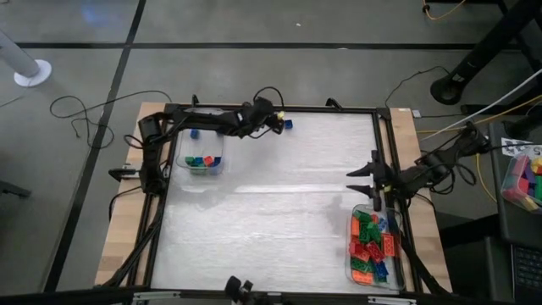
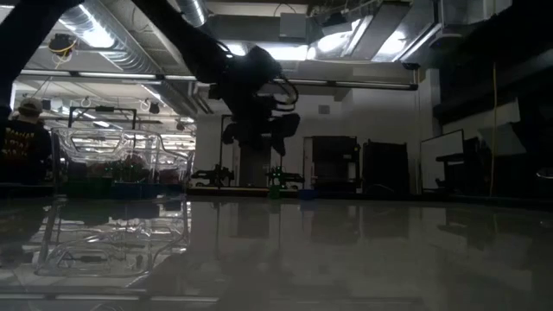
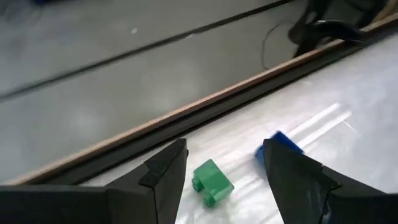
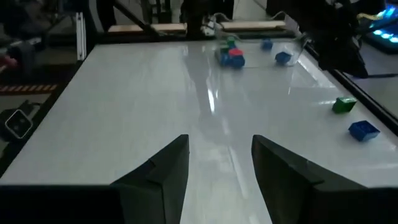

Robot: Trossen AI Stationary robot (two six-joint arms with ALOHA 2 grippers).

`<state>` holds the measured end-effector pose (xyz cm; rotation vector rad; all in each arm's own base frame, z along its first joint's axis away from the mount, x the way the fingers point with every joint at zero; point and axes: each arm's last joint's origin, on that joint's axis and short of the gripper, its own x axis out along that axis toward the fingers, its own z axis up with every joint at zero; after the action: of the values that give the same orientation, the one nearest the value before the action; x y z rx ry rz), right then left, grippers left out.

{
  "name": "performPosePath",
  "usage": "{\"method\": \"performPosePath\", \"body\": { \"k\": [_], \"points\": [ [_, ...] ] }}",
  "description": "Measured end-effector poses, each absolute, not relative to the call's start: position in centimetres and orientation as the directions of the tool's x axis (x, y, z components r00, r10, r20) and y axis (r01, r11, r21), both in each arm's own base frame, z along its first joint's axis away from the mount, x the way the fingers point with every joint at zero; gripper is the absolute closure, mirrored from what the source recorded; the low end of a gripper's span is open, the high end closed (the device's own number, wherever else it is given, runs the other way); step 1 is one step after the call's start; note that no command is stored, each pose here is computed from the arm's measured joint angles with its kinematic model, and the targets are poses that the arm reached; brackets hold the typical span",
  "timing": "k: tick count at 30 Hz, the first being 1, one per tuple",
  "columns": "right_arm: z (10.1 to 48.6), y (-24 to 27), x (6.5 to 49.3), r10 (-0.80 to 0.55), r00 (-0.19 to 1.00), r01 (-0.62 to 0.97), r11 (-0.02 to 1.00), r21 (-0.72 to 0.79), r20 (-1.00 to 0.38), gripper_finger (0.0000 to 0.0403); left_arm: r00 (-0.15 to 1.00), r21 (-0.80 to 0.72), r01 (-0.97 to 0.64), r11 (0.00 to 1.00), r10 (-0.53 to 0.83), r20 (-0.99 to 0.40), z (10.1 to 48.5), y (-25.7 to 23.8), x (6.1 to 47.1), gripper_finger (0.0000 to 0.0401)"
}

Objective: Sort blocks by size
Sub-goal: Put the 4 stud green game piece into the top transparent bin

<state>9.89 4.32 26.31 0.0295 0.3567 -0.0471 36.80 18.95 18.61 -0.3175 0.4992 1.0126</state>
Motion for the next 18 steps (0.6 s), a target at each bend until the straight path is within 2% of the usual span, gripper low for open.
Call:
{"method": "performPosePath", "body": {
  "k": [7, 14, 18],
  "points": [
    [23.8, 3.9, 9.3, -0.048, 0.944, 0.062, 0.998, 0.031, -0.326, 0.0228, 0.378, -0.06, -0.903, 0.426, 0.72, -0.583, 17.4, 20.8, 38.2, 0.0203],
    [23.1, 3.6, 8.7, -0.051, 0.951, 0.068, 0.997, 0.047, -0.304, 0.0228, 0.288, -0.045, -0.937, 0.347, 0.692, -0.662, 15.5, 21.5, 38.4, 0.0203],
    [23.1, 3.6, 8.7, -0.043, 0.951, 0.061, 0.997, 0.05, -0.305, 0.0228, 0.272, -0.051, -0.946, 0.32, 0.697, -0.663, 15.0, 21.9, 38.3, 0.0203]
  ]
}}
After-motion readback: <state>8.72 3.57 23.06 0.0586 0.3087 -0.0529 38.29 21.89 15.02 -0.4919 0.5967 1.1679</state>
